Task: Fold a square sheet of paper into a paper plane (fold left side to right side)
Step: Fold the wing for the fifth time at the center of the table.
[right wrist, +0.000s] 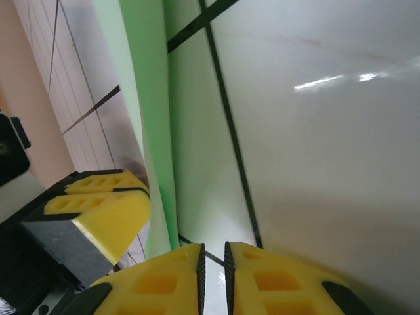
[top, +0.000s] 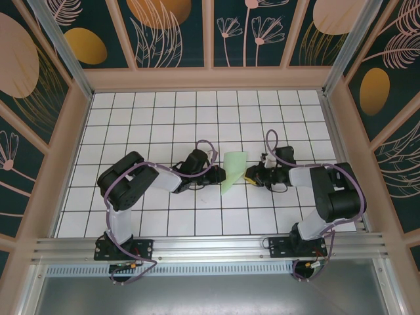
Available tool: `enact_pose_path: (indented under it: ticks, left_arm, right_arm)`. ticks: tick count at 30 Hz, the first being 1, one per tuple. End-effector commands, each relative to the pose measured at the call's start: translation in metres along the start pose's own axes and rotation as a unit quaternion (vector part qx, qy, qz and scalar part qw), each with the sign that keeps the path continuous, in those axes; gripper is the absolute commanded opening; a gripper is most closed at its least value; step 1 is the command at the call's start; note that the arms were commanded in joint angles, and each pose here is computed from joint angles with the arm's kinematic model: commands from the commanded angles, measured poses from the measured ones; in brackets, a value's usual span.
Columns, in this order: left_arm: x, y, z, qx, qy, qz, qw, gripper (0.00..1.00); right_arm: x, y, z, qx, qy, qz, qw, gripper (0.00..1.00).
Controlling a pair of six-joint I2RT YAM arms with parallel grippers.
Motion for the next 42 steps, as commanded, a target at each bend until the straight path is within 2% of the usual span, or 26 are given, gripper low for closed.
enact_pose_path:
  ticks: [1,18,30,42]
  left_arm:
    - [0.012,-0.006,-0.005,0.006,0.004,0.019,1.000,0.11]
    - [0.018,-0.011,-0.005,0.016,-0.008,0.060,0.998,0.10]
    - [0.019,-0.012,-0.005,0.015,-0.009,0.062,0.998,0.01]
    - [0.020,-0.011,-0.006,0.011,-0.010,0.062,0.998,0.00]
  right_arm:
    - [0.021,-0.001,0.010,-0.007,0.026,0.032,0.999,0.21]
    - [0.042,-0.020,0.019,0.005,0.044,0.048,0.998,0.29]
    - [0.039,-0.036,0.027,0.011,0.047,0.023,0.999,0.33]
    - [0.025,-0.049,0.028,0.023,0.042,-0.025,0.999,0.38]
Point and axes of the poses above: each hand's point on the last joint's axis, 136 mm out from that joint toward the fingers, its own y axis back along the fingers, its own x axis along the line the jaws close on, z = x × y, the point moved 6 cm from there along y, back along the fingers, and after that the axes turned 6 degrees about y, right-handed, at the moved point
